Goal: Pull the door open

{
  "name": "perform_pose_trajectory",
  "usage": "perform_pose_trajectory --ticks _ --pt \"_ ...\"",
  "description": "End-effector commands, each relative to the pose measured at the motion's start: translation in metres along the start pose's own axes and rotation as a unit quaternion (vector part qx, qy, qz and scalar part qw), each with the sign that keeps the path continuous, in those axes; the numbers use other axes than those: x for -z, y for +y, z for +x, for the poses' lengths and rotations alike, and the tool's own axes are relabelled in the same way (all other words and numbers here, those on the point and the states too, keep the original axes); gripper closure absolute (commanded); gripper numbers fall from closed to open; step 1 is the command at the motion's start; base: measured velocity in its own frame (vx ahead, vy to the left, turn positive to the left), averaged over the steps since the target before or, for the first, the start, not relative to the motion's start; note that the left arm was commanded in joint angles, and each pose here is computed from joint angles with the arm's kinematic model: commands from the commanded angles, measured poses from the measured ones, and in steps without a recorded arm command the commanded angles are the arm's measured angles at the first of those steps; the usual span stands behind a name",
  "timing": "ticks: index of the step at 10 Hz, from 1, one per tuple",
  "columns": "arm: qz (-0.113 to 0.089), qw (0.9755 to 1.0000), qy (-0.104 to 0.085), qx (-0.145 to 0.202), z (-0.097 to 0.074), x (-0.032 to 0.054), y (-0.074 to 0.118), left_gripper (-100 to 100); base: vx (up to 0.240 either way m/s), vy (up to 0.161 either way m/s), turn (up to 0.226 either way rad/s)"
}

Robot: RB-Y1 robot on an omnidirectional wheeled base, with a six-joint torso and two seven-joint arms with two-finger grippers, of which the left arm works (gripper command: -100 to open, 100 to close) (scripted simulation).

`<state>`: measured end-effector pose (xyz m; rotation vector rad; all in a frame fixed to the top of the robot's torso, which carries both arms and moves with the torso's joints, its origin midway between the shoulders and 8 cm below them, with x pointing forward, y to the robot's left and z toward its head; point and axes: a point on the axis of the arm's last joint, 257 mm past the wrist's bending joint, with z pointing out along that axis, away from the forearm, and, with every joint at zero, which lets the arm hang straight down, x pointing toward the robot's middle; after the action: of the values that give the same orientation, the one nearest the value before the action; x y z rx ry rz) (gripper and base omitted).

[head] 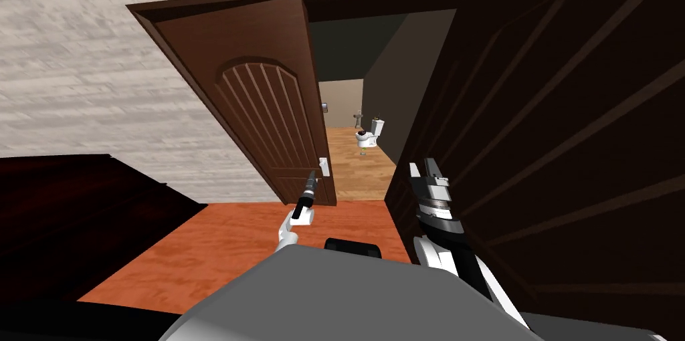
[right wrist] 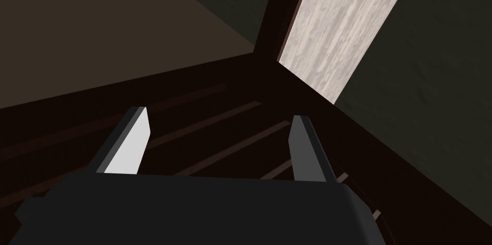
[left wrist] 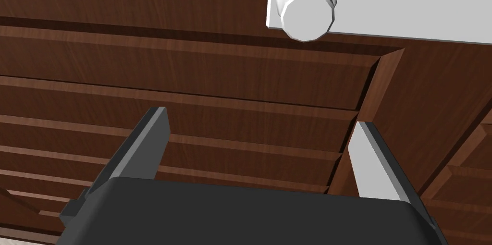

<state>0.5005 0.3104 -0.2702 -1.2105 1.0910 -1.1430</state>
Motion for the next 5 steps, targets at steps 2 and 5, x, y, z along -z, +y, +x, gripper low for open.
perform_pose_trajectory --ticks 2,5 --pt "-0.019 0.9998 0.001 0.003 0.002 -0.0022 0.018 -100 0.147 0.010 -0.036" --pt "-0.024 0.9996 -0.013 0.003 -0.024 -0.0029 0.025 -100 0.125 0.001 -0.085"
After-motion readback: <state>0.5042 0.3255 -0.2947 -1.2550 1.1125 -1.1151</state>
